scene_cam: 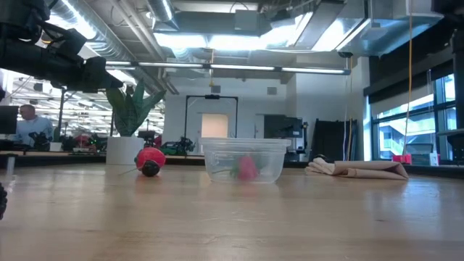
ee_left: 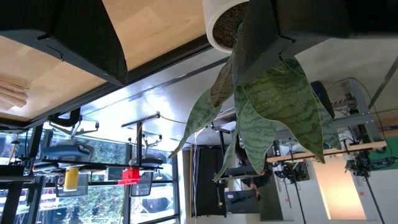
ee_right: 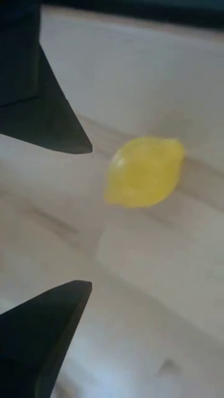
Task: Pick and placing Produce into tupperware
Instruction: Put the yellow lemon into the transparent bin
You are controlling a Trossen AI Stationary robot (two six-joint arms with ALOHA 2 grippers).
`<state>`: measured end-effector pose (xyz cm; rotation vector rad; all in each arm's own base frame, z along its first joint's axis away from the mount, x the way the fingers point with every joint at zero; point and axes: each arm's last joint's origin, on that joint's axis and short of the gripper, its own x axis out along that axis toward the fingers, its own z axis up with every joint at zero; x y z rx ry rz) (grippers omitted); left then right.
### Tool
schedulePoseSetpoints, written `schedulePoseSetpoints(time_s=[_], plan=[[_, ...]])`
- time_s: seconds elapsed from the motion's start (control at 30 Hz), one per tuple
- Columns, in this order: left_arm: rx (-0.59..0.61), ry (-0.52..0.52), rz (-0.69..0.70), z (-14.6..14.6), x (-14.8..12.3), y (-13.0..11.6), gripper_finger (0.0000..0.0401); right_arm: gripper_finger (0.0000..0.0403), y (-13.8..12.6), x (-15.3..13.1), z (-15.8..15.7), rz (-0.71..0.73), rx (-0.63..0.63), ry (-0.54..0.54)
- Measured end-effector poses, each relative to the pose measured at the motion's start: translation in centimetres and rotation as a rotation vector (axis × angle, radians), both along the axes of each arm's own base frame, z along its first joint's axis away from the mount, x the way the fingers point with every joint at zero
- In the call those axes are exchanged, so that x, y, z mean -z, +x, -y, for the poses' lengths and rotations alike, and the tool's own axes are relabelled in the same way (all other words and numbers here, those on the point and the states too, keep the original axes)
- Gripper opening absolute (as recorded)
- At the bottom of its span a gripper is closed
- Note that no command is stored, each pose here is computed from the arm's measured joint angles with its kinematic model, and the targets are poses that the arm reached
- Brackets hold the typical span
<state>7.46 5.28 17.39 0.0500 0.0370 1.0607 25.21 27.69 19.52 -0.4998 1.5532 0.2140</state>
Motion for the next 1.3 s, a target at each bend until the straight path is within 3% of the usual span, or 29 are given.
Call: schedulePoseSetpoints(time_s=[0.67, 1.1, 1.3], plan=[[0.000, 0.000, 0.000, 0.0, 0.0, 0.0, 0.0285, 0.0351, 0.4, 2.6, -0.4, 0.066, -0.062, 0.092], [0.000, 0.000, 0.000, 0.0, 0.0, 0.0, 0.0285, 0.0351, 0.4, 2.6, -0.4, 0.069, -0.056, 0.095], [0.000, 0.000, 0.000, 0.0, 0.0, 0.0, 0.0285, 0.0351, 0.1, 4.1, -0.1, 0.056, -0.031, 0.115]])
